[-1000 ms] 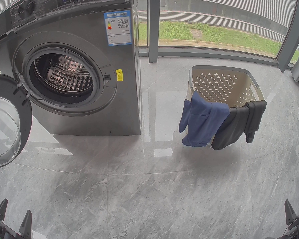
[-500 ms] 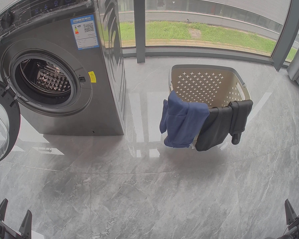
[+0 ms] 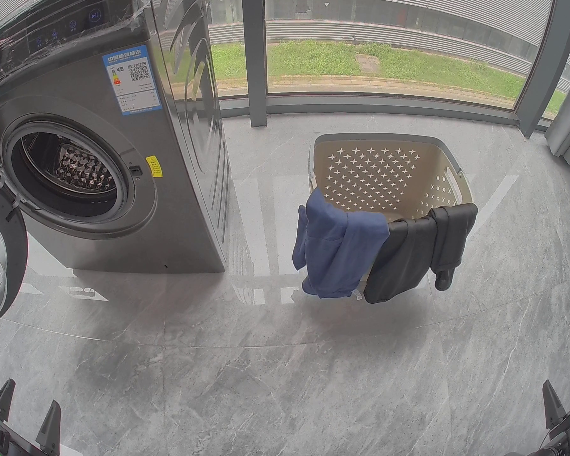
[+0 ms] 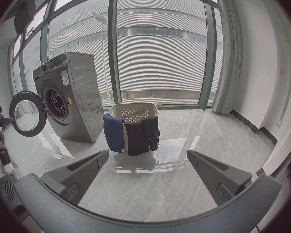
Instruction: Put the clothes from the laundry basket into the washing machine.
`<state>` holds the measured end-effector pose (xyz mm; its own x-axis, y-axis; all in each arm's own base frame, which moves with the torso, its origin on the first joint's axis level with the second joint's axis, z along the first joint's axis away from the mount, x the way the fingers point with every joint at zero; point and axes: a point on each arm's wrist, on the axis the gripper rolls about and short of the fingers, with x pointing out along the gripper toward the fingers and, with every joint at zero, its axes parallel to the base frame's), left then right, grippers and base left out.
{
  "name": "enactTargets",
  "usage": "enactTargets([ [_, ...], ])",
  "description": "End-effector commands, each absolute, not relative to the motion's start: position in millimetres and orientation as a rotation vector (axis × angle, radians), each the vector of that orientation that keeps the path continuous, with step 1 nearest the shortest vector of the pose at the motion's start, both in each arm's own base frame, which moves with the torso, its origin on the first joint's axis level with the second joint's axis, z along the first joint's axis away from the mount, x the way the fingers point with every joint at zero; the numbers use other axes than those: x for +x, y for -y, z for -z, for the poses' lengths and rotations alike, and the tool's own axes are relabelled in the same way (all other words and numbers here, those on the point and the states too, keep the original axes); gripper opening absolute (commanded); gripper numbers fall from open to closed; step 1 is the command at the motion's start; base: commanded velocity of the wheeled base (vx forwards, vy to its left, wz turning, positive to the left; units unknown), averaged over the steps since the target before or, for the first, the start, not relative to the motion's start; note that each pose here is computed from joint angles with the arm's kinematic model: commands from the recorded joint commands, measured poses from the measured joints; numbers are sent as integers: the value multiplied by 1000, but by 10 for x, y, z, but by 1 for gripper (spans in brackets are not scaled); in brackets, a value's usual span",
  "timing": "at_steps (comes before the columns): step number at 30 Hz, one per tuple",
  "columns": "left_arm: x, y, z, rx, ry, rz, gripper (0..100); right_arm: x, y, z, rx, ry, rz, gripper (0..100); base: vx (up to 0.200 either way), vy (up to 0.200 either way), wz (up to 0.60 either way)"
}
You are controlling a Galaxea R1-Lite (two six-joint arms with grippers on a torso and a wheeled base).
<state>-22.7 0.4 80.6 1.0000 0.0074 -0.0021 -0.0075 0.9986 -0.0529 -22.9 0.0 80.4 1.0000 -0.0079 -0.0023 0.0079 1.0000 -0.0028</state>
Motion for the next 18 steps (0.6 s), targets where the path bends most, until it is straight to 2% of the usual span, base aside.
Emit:
enactTargets([
  [1,-228,-5,-753,-54,-1,-8,100,-228,0,-750,-3,-5,8,100,0,0,0],
  [6,-228,-5,-753,-57,-1,-8,100,-228,0,-750,-3,-5,8,100,0,0,0],
  [18,-228,-5,-753,-57,-1,-8,100,-228,0,-750,-3,-5,8,100,0,-200,0],
])
